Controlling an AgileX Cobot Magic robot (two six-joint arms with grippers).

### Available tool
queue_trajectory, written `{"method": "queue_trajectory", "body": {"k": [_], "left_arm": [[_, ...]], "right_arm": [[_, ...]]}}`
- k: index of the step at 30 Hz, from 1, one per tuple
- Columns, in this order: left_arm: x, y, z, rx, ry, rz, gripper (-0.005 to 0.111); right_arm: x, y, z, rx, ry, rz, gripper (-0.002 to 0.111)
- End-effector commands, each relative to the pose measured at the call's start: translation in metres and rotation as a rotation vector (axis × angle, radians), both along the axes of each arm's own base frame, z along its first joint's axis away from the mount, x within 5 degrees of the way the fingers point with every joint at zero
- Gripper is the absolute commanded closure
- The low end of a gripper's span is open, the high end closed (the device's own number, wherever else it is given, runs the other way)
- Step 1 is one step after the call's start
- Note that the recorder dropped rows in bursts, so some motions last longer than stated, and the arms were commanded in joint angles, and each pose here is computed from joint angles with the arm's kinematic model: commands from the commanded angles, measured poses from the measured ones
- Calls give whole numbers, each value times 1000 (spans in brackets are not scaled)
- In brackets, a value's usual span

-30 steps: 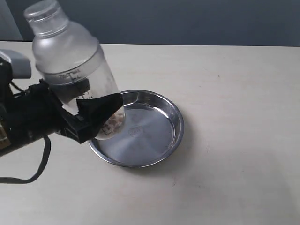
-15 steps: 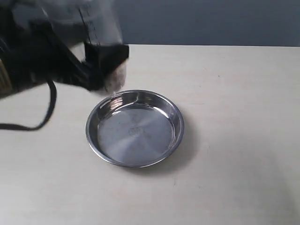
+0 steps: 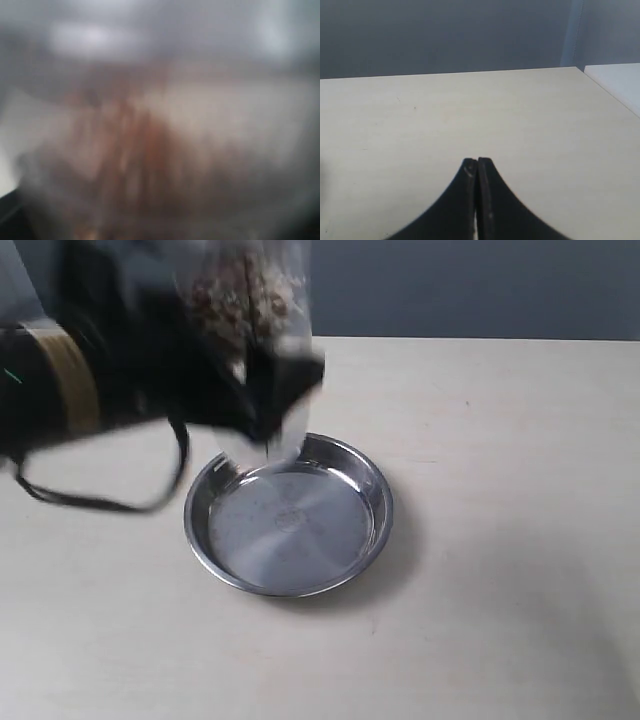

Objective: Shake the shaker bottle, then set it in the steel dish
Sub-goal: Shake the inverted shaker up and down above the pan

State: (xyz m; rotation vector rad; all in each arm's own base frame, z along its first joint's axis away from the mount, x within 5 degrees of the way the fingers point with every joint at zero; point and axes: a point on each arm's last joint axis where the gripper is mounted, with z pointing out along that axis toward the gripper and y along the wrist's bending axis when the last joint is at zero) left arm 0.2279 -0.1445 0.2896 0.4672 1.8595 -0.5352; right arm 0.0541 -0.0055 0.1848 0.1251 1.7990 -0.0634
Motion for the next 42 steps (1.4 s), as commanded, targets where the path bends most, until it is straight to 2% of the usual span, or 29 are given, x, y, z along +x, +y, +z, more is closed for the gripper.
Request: {"method": "queue_trajectory", "body": {"k": [1, 2, 3, 5, 6, 7, 8, 10, 11, 12, 13, 16, 17, 18, 21, 22, 26, 27, 28, 29, 31, 32, 33, 36, 37, 38, 39, 41, 42], "left_arm": [[-2, 0, 44, -1, -120, 10, 106], [-1, -1, 43, -17, -101, 23, 106], [2, -3, 25, -10, -32, 32, 106], [4, -9, -35, 77, 135, 13, 106], [8, -11, -55, 112, 192, 10, 106], [11, -12, -57, 131, 202, 20, 106], [12, -12, -41, 110, 162, 27, 106], [9, -8, 20, 67, -45, 14, 106], [7, -7, 37, 49, -94, 14, 106], [6, -7, 39, 18, -83, 23, 106], [8, -10, 19, 20, -10, 26, 106], [8, -19, -76, 128, 245, -21, 106], [10, -20, -82, 132, 281, -2, 106], [12, -20, -74, 93, 284, 26, 106], [5, -17, -4, 13, 32, -31, 106], [5, -17, 0, -6, 24, -30, 106], [5, -23, -81, 86, 259, -45, 106], [8, -25, -78, 73, 254, -41, 106], [11, -27, -56, 33, 192, -42, 106], [11, -27, -21, -10, 78, -58, 106], [5, -21, 39, -27, -121, -66, 106], [6, -18, 46, -26, -116, -34, 106], [7, -18, 39, -10, -77, -14, 106], [8, -23, -47, 104, 171, -20, 106], [10, -25, -64, 121, 227, -15, 106], [10, -25, -62, 109, 227, -10, 106], [8, -24, -45, 74, 176, -17, 106], [3, -22, 7, 26, -24, -62, 106], [1, -21, 23, 7, -75, -67, 106]], "right_arm": [[0, 0, 1, -3, -15, -4, 109], [0, 0, 1, -3, -15, -4, 109], [0, 0, 1, -3, -15, -4, 109], [0, 0, 1, -3, -15, -4, 109], [0, 0, 1, -3, -15, -4, 109], [0, 0, 1, -3, -15, -4, 109], [0, 0, 1, -3, -15, -4, 109], [0, 0, 1, -3, -15, -4, 109], [0, 0, 1, -3, -15, -4, 109], [0, 0, 1, -3, -15, -4, 109], [0, 0, 1, -3, -15, -4, 109], [0, 0, 1, -3, -15, -4, 109], [0, 0, 1, -3, -15, -4, 109], [0, 0, 1, -3, -15, -4, 109], [0, 0, 1, -3, -15, -4, 109], [0, 0, 1, -3, -15, -4, 109], [0, 0, 1, -3, -15, -4, 109], [0, 0, 1, -3, -15, -4, 109], [0, 0, 1, -3, -15, -4, 109], [0, 0, 1, -3, -15, -4, 109], [0, 0, 1, -3, -15, -4, 109], [0, 0, 1, -3, -15, -4, 109], [0, 0, 1, -3, -15, -4, 109], [0, 0, 1, -3, -15, -4, 109], [0, 0, 1, -3, -15, -4, 109], [0, 0, 1, -3, -15, -4, 109], [0, 0, 1, -3, -15, -4, 109], [0, 0, 1, -3, -15, -4, 109], [0, 0, 1, -3, -15, -4, 109]]}}
